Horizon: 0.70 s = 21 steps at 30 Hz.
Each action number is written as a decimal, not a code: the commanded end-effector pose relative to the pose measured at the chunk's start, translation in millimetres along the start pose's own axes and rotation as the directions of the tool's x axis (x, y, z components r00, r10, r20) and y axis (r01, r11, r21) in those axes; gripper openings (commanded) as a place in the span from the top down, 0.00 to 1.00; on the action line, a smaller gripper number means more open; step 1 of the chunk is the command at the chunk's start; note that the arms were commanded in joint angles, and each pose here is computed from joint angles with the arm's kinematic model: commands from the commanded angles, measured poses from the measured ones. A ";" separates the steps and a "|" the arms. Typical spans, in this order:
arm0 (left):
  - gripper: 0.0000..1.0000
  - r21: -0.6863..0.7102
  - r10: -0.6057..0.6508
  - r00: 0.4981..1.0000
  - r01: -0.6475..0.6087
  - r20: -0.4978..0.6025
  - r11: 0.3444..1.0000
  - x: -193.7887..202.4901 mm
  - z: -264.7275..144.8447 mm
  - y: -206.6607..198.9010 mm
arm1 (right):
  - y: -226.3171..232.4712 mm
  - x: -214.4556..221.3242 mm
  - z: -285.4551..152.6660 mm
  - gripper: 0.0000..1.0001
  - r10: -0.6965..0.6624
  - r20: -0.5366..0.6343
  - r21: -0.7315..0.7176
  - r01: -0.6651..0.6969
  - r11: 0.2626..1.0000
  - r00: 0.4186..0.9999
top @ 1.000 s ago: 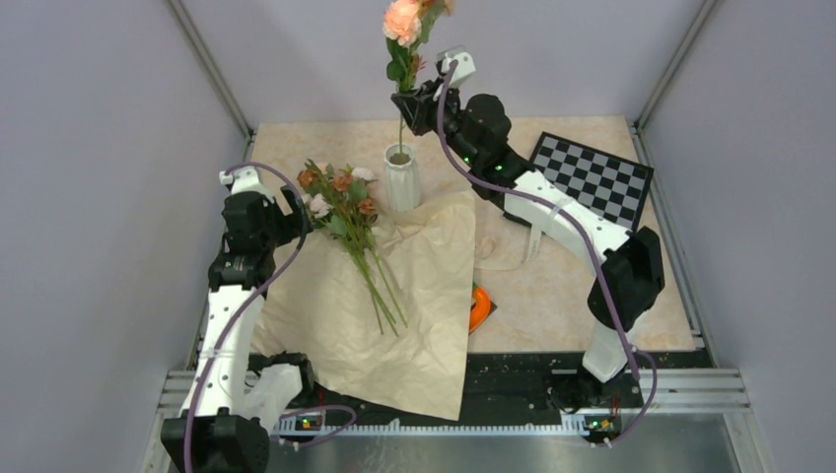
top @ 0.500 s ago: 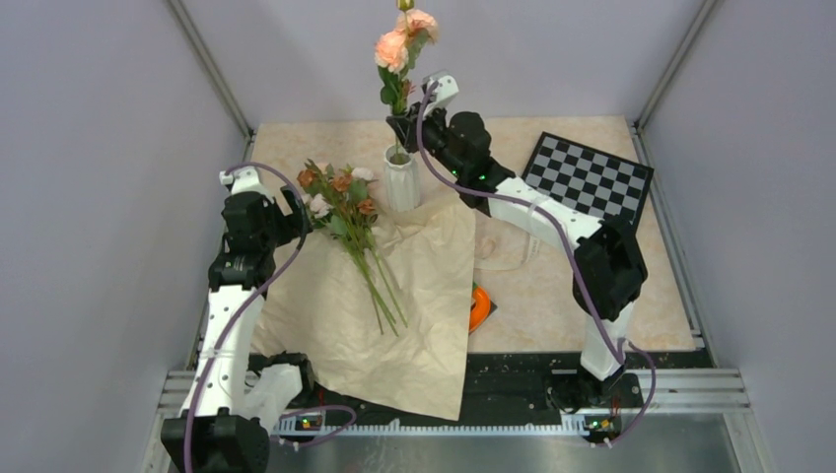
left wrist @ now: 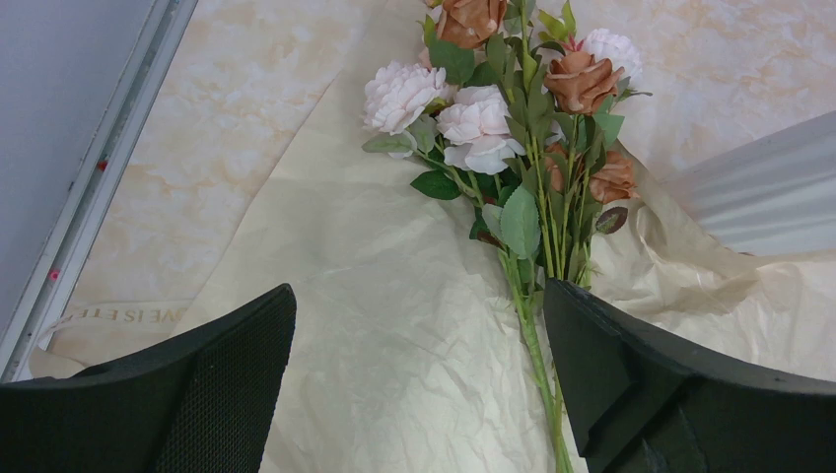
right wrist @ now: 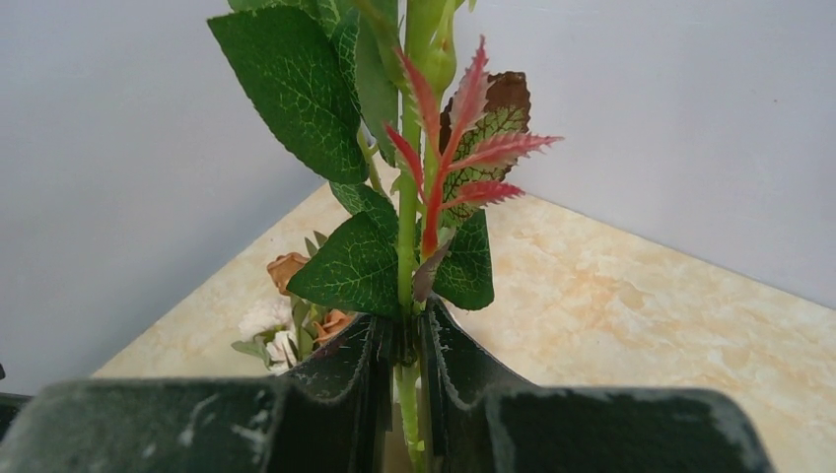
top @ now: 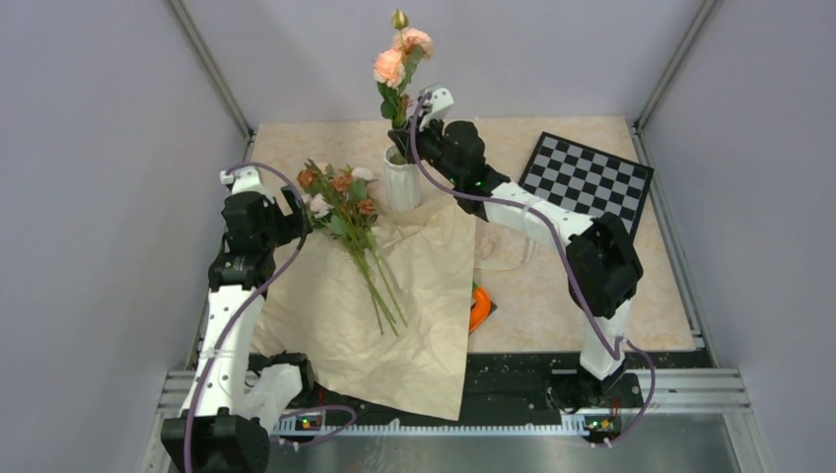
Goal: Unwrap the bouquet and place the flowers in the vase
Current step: Insert the fake flower into the vase.
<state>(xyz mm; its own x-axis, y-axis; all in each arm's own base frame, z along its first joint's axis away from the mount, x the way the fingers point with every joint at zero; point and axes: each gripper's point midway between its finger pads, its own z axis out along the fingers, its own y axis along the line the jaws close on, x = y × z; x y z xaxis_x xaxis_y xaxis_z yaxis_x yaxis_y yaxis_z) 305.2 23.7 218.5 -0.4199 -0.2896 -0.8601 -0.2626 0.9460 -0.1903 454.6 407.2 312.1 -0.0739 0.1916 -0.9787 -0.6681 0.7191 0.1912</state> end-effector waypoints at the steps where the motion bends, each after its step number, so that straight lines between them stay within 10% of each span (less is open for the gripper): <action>1: 0.01 0.014 0.004 0.999 -0.004 0.040 1.000 -8.4 -1.6 -1.4 | -4.9 -0.1 4.7 0.94 -0.006 0.034 0.007 0.006 1.000 0.999; 21: 0.01 0.013 0.006 1.000 -0.006 0.026 1.000 -5.7 0.7 -1.3 | -9.7 16.3 3.1 0.65 -0.015 -0.014 0.022 0.016 1.000 1.000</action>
<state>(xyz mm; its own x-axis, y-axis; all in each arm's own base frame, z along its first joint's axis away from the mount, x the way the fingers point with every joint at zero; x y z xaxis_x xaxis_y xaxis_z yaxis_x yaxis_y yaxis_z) 305.3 23.2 218.4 -0.4217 -0.2872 -0.8601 -0.2587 0.9472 -0.1894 457.7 406.0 290.3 -0.0993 0.1580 -0.9824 -0.6518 0.7356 0.1842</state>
